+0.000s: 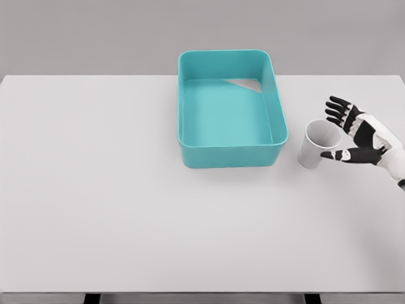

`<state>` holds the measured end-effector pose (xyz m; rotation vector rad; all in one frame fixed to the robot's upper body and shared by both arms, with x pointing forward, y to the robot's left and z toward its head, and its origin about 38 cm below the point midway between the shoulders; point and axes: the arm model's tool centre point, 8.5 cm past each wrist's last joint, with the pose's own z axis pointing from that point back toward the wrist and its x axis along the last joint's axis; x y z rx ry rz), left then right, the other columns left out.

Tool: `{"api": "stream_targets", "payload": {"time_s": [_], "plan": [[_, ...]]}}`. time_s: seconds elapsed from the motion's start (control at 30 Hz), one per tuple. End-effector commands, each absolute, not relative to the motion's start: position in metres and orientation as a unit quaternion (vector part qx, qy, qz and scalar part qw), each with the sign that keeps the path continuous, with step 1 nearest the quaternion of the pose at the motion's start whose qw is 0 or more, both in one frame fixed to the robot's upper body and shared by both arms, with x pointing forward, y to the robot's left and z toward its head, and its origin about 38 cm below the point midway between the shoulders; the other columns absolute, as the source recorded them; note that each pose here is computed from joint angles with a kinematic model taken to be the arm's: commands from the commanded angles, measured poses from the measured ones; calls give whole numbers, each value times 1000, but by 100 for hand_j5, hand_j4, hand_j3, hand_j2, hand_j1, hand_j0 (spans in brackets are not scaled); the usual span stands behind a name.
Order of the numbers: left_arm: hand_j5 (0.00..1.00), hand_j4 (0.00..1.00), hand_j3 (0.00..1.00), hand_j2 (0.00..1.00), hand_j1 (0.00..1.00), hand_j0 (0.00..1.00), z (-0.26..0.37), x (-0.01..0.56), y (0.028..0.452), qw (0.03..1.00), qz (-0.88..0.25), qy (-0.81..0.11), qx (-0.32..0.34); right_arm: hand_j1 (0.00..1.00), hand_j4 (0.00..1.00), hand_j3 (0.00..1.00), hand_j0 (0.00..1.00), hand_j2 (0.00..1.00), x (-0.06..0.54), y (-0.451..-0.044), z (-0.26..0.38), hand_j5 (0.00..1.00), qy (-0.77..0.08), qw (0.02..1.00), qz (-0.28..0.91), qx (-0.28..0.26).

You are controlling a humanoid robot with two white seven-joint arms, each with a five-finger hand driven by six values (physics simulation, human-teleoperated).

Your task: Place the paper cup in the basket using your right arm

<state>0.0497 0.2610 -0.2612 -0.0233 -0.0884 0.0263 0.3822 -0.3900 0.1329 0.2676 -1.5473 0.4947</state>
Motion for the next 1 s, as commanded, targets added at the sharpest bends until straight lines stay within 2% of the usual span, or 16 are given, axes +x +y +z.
{"api": "stream_targets", "payload": {"time_s": [0.0, 0.97], "plan": [[100, 100, 100, 100, 100, 100, -261, 50, 261, 999, 13, -44, -12, 100, 100, 100, 100, 100, 382, -388, 128, 100, -687, 682, 215, 125], [100, 100, 100, 100, 100, 100, -261, 50, 261, 999, 13, -44, -12, 100, 100, 100, 100, 100, 381, -379, 101, 100, -680, 689, 213, 135]]}}
